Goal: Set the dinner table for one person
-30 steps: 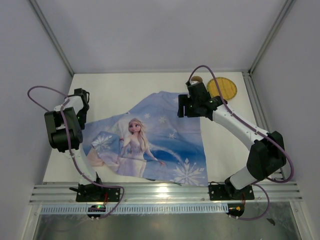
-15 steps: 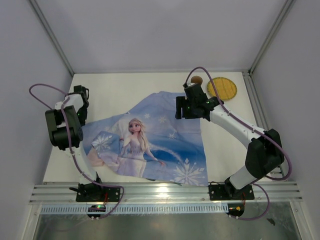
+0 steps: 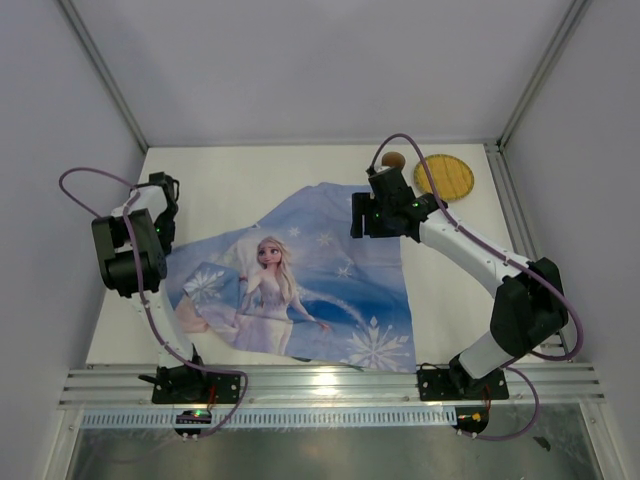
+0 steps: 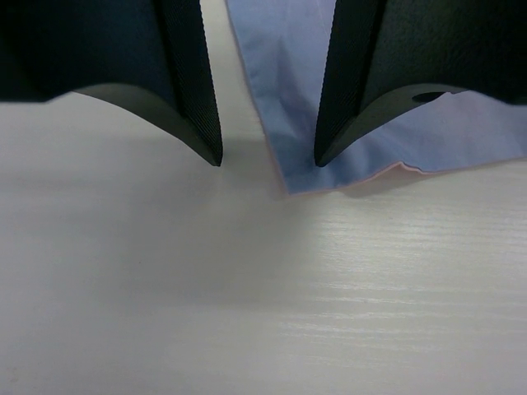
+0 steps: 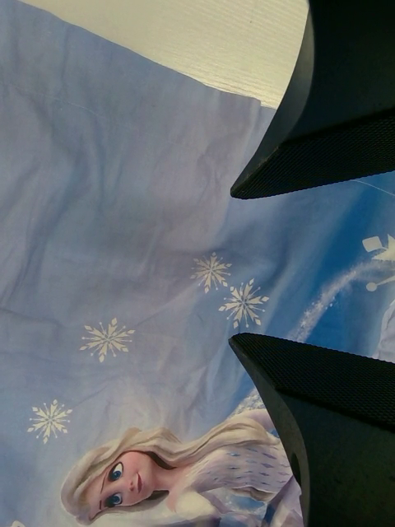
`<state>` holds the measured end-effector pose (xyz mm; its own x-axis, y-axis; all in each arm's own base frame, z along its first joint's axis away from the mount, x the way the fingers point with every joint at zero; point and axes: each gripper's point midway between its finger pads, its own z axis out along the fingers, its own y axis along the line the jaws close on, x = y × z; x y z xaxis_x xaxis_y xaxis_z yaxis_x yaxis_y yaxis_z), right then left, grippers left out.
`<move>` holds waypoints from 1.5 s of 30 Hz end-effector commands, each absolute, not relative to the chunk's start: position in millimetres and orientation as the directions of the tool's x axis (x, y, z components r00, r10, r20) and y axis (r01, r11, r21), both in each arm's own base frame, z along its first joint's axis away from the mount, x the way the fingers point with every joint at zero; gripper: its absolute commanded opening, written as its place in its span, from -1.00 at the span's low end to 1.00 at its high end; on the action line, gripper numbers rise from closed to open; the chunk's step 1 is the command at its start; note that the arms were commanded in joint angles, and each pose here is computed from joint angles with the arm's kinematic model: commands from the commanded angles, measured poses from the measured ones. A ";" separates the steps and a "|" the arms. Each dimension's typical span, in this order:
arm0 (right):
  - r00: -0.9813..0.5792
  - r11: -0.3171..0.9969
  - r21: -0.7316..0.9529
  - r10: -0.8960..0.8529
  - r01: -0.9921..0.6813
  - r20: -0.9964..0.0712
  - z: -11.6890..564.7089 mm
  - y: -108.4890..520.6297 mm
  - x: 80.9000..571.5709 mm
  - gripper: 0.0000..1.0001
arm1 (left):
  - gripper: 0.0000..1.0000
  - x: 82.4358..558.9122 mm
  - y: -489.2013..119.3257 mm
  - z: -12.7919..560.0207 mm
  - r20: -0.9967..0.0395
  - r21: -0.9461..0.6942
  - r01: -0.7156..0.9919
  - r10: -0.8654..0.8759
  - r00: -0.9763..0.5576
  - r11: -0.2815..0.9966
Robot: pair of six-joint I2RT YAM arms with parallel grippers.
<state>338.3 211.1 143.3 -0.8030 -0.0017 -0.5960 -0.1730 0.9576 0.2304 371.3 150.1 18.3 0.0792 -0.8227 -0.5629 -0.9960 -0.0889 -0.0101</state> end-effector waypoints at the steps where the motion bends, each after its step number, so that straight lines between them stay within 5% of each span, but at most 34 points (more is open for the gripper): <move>1: -0.778 0.955 0.240 0.018 -0.172 -0.629 154.5 216.4 348.1 0.41 | -0.02 359.6 150.3 13.5 -0.557 0.049 -0.992 -0.828 0.066 -0.112; 3: -0.781 0.957 0.236 0.017 -0.167 -0.624 151.9 215.9 347.5 0.41 | -0.30 361.6 152.1 13.9 -0.562 0.057 -0.993 -0.825 0.058 -0.108; 4: -0.782 0.957 0.236 0.017 -0.167 -0.623 151.3 215.8 347.2 0.41 | -0.69 357.5 152.0 14.5 -0.560 0.078 -0.991 -0.827 0.049 -0.112; 6: -0.783 0.960 0.229 0.015 -0.162 -0.621 150.0 213.4 346.6 0.41 | -1.00 359.2 152.2 14.7 -0.558 0.088 -0.990 -0.829 0.044 -0.111; 13: -0.785 0.966 0.211 0.011 -0.153 -0.619 145.5 207.6 342.1 0.41 | -1.00 365.1 148.3 14.9 -0.534 0.089 -0.992 -0.845 0.031 -0.092; 22: -0.801 0.962 0.231 0.024 -0.143 -0.598 131.9 210.8 340.5 0.42 | -1.00 449.7 177.5 80.7 -0.620 -0.049 -0.994 -0.783 -0.047 0.098; 34: -0.800 0.971 0.207 0.030 -0.118 -0.600 131.7 198.5 329.7 0.41 | -1.00 543.1 186.2 98.7 -0.640 -0.171 -0.935 -0.757 -0.133 0.309; 45: -0.810 0.973 0.217 0.065 -0.078 -0.583 123.4 186.8 311.8 0.41 | -1.00 580.6 200.0 132.5 -0.729 -0.231 -0.882 -0.674 -0.123 0.410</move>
<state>309.8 186.6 109.7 -0.8394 0.0241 -0.5429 -0.0950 0.9771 0.1902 558.8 186.4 93.9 -0.1804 -0.7252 -0.6645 -0.9142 0.3728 -0.1587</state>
